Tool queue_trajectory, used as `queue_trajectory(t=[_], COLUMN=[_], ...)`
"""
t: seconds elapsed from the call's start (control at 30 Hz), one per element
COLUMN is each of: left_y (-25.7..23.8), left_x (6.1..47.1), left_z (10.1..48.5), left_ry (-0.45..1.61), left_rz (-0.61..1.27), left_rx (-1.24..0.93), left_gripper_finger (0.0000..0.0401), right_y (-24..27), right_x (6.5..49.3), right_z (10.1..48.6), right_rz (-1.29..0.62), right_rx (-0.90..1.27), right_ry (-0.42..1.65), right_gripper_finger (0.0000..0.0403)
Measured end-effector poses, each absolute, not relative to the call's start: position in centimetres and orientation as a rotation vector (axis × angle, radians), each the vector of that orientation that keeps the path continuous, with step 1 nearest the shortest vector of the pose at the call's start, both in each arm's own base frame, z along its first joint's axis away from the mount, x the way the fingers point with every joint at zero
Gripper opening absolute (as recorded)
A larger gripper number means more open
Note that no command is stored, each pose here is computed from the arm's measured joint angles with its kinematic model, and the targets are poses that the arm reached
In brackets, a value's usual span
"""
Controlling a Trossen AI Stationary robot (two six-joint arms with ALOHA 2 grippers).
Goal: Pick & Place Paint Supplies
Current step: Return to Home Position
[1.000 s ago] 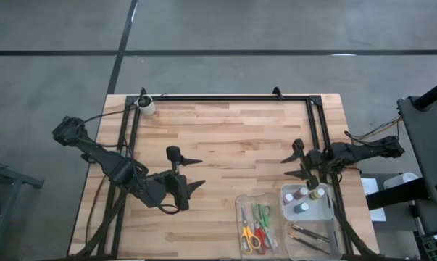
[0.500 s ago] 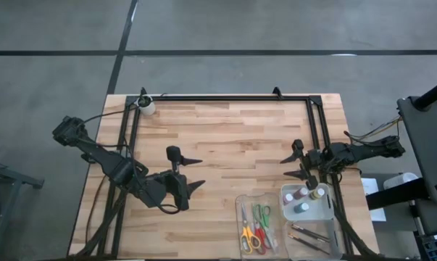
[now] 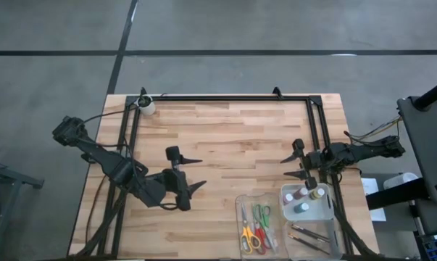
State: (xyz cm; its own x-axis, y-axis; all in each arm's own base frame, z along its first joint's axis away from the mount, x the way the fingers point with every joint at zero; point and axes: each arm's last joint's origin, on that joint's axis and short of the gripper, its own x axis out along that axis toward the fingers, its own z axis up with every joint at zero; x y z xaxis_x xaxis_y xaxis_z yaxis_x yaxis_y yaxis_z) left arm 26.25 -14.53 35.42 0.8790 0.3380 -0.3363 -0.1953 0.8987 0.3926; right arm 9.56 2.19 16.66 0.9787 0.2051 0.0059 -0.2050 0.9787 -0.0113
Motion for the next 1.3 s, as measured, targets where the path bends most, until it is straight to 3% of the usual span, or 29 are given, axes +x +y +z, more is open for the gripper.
queue_trajectory(t=[0.17, 0.33, 0.53, 0.73, 0.87, 1.3], left_y=[-13.7, -11.9, -8.2, -5.7, -4.8, -3.3], left_x=[27.1, 27.6, 22.8, 16.8, 14.0, 10.3], left_z=[35.2, 31.5, 29.3, 25.1, 22.1, 17.4], left_ry=[0.400, 0.450, 0.360, 0.167, 0.036, -0.062], left_rz=[0.224, 0.097, 0.193, 0.156, 0.034, -0.001], left_rx=[0.262, 0.274, 0.075, -0.031, -0.110, -0.131], left_gripper_finger=[0.0314, 0.0314, 0.0314, 0.0314, 0.0314, 0.0314], right_y=[2.2, 2.2, 2.2, 2.2, 2.2, 2.2], right_x=[9.6, 9.6, 9.6, 9.6, 9.6, 9.6], right_z=[16.7, 16.7, 16.7, 16.7, 16.7, 16.7], right_rz=[0.205, 0.204, 0.204, 0.205, 0.205, 0.205], right_rx=[-0.056, -0.063, -0.063, -0.063, -0.063, -0.059], right_ry=[-0.012, -0.013, -0.012, -0.013, -0.013, -0.013], right_gripper_finger=[0.0201, 0.0201, 0.0201, 0.0201, 0.0201, 0.0201])
